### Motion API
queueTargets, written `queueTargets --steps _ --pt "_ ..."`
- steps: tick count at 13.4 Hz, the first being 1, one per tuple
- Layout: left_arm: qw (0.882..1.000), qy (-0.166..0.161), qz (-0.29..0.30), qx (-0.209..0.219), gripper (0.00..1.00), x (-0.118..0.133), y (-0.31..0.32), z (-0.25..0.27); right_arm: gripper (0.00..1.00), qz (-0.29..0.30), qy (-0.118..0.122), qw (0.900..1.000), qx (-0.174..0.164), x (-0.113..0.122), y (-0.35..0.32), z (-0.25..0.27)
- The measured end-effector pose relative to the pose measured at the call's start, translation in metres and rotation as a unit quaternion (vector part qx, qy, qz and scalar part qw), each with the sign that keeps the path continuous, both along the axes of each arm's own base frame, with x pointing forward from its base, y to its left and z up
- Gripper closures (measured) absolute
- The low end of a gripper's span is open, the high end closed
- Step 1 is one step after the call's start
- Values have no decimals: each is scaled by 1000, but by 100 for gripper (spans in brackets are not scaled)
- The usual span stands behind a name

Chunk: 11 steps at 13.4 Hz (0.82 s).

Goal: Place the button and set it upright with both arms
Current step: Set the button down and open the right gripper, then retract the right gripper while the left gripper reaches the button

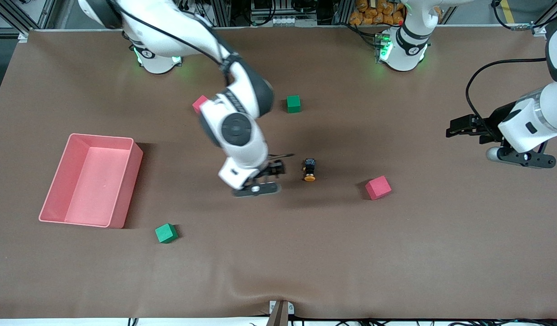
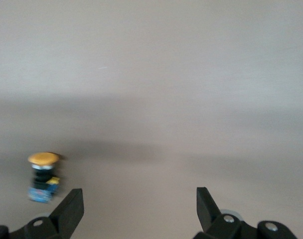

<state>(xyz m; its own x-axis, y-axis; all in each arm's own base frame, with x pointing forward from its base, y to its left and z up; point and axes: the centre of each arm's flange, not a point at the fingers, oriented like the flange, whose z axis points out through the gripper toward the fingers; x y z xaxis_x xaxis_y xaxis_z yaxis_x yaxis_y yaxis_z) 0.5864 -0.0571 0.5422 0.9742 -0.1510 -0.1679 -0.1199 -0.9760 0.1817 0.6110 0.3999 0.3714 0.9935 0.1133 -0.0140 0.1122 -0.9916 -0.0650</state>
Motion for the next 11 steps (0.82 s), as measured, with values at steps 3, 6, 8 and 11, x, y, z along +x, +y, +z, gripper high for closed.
queueTargets --steps 3,6,8,11 --pt "1000 18 10 2 0 -3 -46 -11 0 -2 10 1000 -3 5 -149 53" --pt "999 44 -2 13 0 -7 -104 -36 0 -26 34 999 -3 -18 -260 119" --pt "998 62 -9 21 0 -3 -137 -59 0 -5 37 999 4 -31 -324 156" --pt "996 85 -13 35 0 2 -186 -92 0 36 31 999 13 -46 -413 184"
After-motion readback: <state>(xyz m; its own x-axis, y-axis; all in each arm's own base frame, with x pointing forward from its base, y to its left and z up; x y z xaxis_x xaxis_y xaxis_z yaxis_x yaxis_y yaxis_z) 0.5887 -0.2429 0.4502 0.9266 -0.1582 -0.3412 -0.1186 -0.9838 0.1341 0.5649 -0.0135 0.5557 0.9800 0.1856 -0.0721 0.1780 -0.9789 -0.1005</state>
